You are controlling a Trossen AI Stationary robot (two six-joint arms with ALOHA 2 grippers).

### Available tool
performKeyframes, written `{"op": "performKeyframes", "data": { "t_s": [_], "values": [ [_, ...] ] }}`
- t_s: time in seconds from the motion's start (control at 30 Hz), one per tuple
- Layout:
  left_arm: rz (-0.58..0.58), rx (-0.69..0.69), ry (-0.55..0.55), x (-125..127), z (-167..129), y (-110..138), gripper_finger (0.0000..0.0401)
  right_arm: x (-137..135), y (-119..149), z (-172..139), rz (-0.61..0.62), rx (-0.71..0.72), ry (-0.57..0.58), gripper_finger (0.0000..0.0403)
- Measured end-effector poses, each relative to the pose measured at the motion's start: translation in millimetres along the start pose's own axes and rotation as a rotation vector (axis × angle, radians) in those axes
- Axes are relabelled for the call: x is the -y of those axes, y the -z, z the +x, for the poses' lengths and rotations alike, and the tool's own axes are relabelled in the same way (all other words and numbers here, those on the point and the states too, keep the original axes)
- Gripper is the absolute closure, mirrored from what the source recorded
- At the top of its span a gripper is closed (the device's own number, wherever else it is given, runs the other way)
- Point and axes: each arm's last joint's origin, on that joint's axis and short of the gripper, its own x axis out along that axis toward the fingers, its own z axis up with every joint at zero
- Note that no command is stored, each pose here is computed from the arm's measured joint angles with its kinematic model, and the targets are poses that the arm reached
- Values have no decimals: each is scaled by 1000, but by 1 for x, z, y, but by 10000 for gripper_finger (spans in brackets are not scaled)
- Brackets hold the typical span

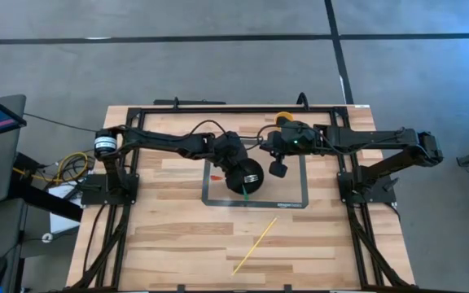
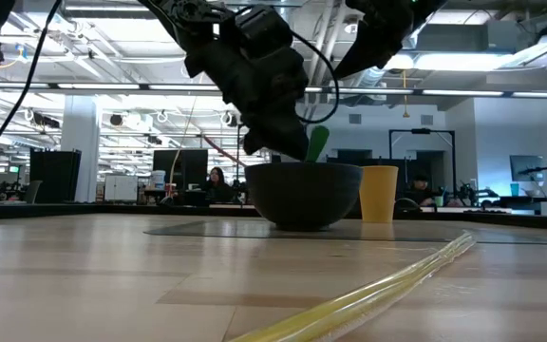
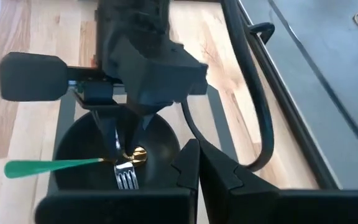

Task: Pick & Place Utensil
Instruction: Put the yellow cup on the top right of the transparent mat

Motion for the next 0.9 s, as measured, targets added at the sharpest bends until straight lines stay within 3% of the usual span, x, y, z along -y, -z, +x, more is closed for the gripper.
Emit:
{"op": "performKeyframes", "data": {
  "t_s": [0.13, 0.27, 0.5, 0.77, 0.9],
  "values": [
    [14, 30, 11, 6, -9, -5, 316, -2, 3, 9, 33, -33, -3, 401],
    [47, 90, 25, 15, -31, -14, 316, -6, 8, 25, -30, -93, -19, 401],
    [142, 250, 46, 32, -90, -29, 316, -23, 11, 30, -50, -107, -228, 401],
    [172, 350, 60, 41, -144, -7, 316, -56, 4, 12, -63, -60, -333, 401],
    [172, 354, 59, 39, -157, 15, 316, -68, 6, 9, -101, -60, -302, 401]
  ]
}}
